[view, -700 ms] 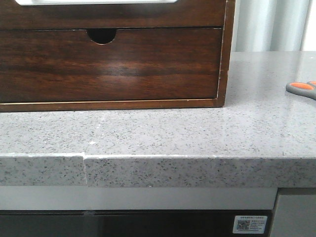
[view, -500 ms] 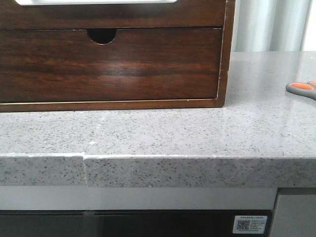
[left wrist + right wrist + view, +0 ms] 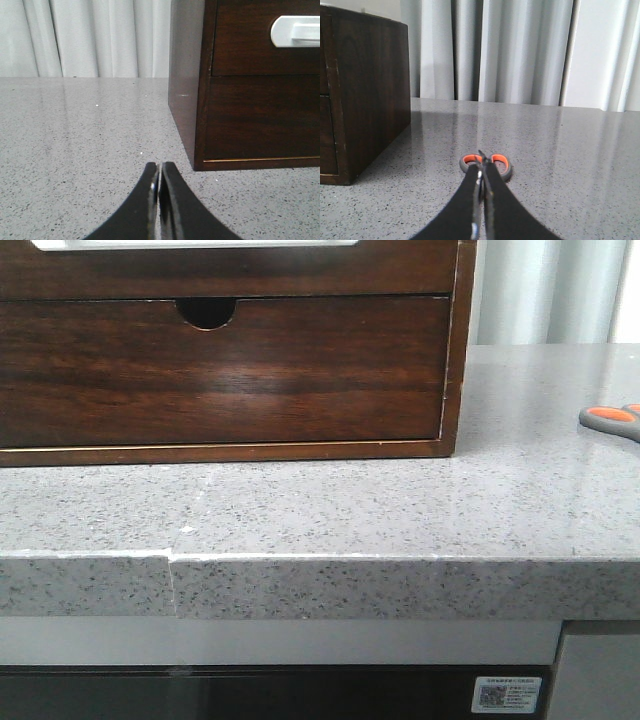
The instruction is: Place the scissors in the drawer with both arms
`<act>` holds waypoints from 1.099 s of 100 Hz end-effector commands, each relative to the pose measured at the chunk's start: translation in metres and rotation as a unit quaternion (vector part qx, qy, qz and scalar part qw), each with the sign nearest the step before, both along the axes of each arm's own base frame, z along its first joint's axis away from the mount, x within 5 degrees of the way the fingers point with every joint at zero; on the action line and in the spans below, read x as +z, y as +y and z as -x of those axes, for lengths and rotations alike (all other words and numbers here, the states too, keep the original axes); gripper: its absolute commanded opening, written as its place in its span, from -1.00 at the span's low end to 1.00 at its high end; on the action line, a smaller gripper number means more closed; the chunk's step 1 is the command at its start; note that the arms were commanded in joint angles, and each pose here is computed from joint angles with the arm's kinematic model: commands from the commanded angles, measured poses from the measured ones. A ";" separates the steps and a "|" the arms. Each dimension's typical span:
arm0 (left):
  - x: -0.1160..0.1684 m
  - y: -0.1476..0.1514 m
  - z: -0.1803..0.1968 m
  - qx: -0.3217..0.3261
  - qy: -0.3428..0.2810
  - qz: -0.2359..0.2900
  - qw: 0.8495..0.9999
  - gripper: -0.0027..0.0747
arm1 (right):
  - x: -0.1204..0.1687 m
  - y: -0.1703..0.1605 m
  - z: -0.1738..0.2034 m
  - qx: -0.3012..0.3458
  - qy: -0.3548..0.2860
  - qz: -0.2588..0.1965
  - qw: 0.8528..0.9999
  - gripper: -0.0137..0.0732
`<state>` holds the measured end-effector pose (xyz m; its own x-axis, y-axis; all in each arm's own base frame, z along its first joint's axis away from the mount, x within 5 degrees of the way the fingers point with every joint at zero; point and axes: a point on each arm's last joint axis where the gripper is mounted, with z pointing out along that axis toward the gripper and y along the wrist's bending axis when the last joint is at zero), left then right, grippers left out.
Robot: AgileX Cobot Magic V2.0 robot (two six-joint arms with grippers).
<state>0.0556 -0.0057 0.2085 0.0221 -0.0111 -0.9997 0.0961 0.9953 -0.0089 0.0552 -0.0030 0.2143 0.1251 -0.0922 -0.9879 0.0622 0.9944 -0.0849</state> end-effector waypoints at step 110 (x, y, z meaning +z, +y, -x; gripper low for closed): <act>0.150 -0.005 -0.013 -0.023 -0.009 0.024 0.999 -0.98 | 0.126 0.005 -0.010 0.032 0.131 -0.020 0.991 -0.84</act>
<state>0.0595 -0.0098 0.3431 0.0225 -0.0490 -0.9985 0.1385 0.9893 -0.0454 0.0569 0.0033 0.3186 -0.1515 -0.0532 -0.9870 -0.0266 0.9984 -0.0497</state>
